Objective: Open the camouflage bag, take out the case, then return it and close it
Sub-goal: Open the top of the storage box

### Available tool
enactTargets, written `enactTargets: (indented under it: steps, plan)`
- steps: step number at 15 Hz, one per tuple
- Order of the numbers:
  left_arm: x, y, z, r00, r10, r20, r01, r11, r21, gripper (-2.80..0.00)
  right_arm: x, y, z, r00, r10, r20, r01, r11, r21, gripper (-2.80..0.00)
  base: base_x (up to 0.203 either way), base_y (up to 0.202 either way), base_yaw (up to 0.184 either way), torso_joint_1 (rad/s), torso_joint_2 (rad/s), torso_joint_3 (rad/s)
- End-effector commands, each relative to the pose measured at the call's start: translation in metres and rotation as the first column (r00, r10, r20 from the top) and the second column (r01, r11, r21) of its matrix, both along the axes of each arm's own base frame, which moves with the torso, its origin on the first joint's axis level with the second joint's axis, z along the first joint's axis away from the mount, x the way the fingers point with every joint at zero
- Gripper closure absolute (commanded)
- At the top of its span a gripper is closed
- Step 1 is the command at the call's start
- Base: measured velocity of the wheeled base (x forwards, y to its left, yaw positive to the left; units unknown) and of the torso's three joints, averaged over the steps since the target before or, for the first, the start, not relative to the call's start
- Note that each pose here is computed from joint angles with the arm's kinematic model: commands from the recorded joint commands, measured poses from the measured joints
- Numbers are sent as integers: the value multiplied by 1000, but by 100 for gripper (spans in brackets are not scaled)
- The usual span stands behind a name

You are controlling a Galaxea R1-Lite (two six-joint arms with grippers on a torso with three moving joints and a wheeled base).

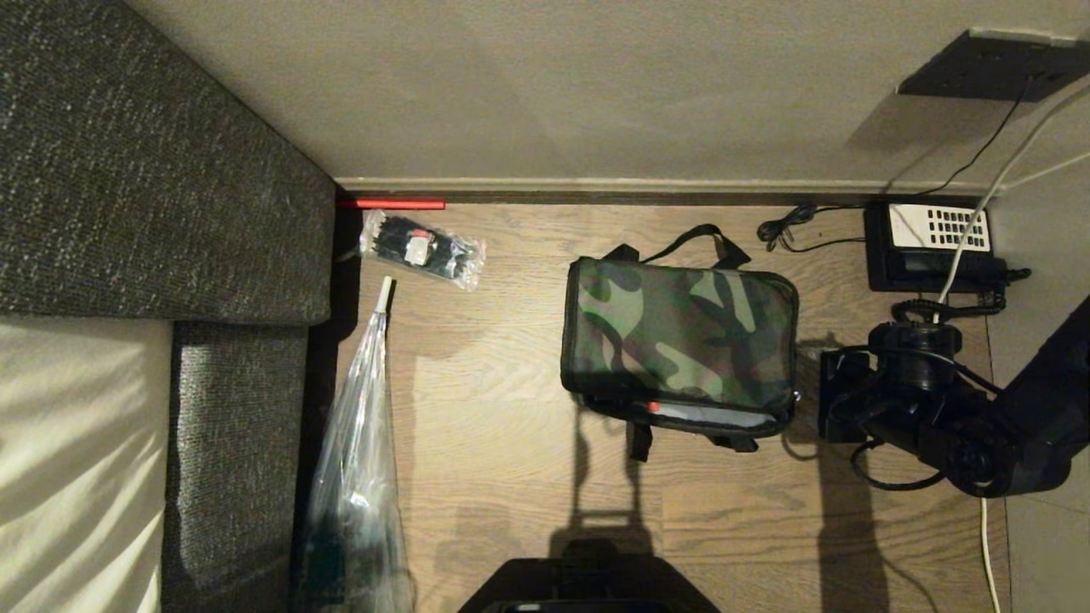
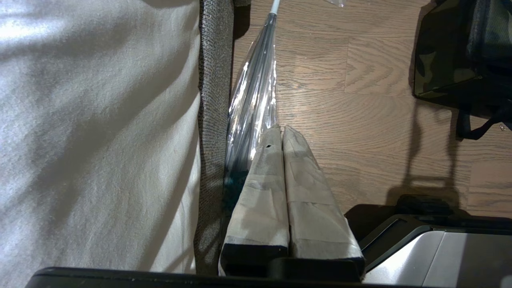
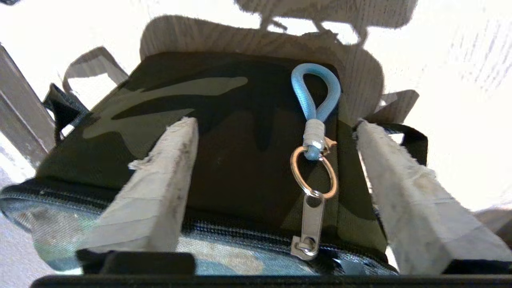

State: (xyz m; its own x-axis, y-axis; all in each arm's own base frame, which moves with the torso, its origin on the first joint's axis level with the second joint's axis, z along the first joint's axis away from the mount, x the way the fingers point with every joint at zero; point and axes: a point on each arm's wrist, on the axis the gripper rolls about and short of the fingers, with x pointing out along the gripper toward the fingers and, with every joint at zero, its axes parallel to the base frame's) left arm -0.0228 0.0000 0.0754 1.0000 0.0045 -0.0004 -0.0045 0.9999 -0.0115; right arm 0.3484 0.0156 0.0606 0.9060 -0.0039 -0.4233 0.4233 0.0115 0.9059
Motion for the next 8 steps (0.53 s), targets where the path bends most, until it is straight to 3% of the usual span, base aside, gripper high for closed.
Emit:
enactTargets:
  steps: [1,5,8]
  plan:
    - [0,0,0,1000,0,0,0,1000,-1,0,1,6,3,1000,-1,16,1,1000,10,-280,0,0,0,0,0,0]
    - [0,0,0,1000,0,0,0,1000,-1,0,7,19,8,999,12,53,-12,1000,2,-280,0,0,0,0,0,0]
    - [0,0,0,1000,0,0,0,1000,-1,0,12,19,-1,999,0,35,1,1000,-12,-280,0,0,0,0,0,0]
